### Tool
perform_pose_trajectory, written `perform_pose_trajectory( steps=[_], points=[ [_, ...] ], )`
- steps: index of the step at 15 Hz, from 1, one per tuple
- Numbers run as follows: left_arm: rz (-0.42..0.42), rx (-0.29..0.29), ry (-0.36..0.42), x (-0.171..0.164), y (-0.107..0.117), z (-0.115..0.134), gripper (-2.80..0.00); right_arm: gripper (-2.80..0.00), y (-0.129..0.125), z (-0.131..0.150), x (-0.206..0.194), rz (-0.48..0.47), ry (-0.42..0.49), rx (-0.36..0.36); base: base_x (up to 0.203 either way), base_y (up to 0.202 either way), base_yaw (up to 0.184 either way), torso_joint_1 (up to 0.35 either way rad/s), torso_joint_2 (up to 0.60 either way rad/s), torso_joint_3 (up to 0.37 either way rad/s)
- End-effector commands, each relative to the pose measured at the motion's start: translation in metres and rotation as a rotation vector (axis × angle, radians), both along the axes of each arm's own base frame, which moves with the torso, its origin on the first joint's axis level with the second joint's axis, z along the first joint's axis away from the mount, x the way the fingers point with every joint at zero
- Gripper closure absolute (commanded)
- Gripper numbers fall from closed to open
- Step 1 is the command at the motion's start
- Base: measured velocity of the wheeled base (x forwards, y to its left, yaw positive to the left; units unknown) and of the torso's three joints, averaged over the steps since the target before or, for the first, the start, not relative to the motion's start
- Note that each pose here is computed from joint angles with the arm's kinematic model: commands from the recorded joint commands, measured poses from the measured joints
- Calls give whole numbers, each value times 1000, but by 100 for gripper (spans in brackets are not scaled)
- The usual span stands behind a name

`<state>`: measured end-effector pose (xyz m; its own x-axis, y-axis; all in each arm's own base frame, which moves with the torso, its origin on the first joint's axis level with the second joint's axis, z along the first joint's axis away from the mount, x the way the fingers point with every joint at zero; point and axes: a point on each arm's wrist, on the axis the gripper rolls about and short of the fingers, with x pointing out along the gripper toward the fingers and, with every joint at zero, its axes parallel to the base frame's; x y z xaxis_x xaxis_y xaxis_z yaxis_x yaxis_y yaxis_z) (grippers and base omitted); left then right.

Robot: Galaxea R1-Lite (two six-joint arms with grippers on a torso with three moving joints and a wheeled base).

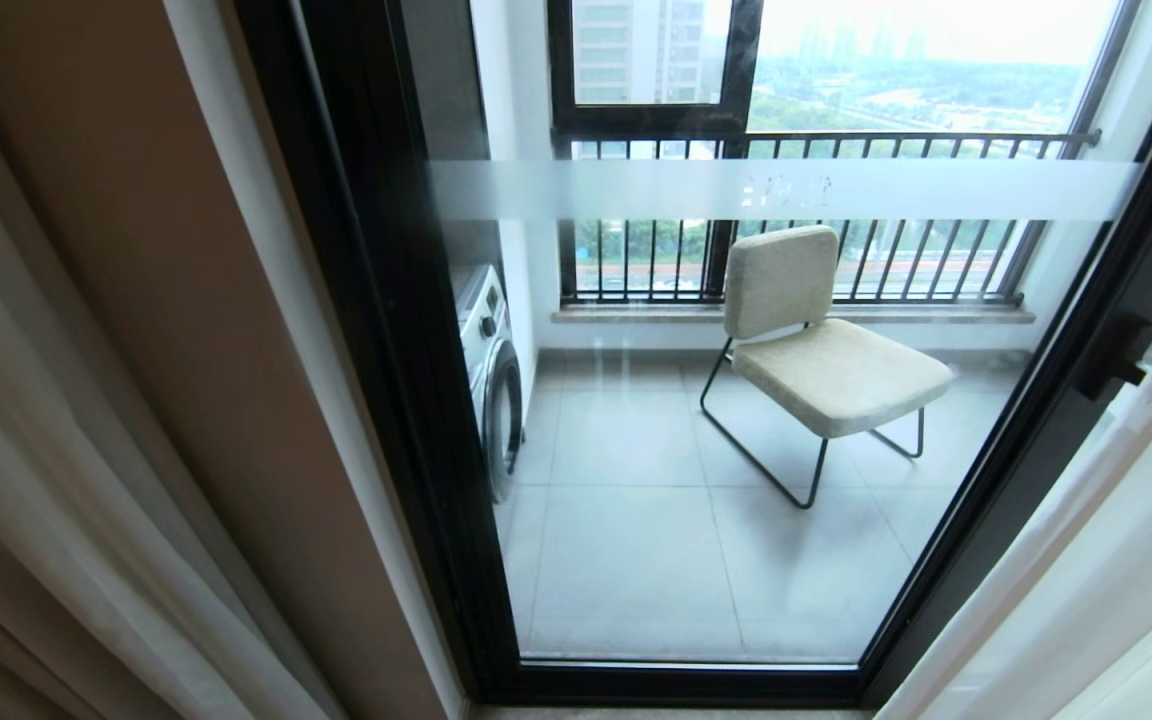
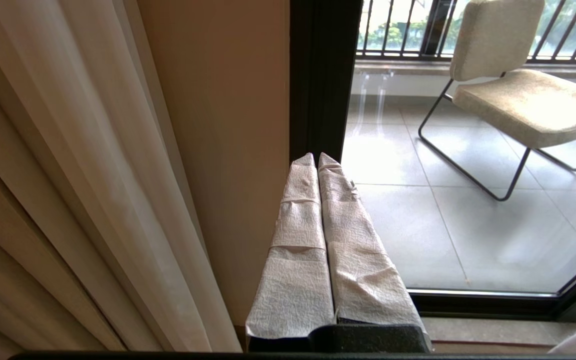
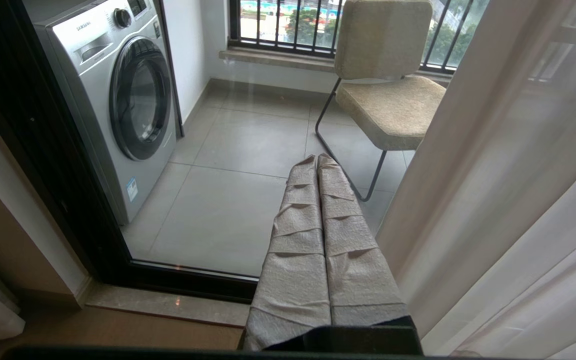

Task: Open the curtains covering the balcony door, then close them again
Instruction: Pull the inner curtains open on both sides

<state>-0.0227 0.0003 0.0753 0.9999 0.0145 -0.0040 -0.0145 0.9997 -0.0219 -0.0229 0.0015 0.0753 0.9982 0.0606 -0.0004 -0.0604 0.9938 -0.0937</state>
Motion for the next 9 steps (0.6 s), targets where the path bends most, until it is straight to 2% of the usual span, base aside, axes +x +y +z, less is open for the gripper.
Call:
perform_pose_trajectory(
  steps=[1, 9],
  points=[
    [1, 0, 1, 0, 0, 0, 0, 0, 0, 0, 0, 1, 1, -1, 0, 0, 0, 0, 0, 0],
    [1, 7, 1, 0, 0, 0, 0, 0, 0, 0, 0, 1, 1, -1, 0, 0, 0, 0, 0, 0]
  ],
)
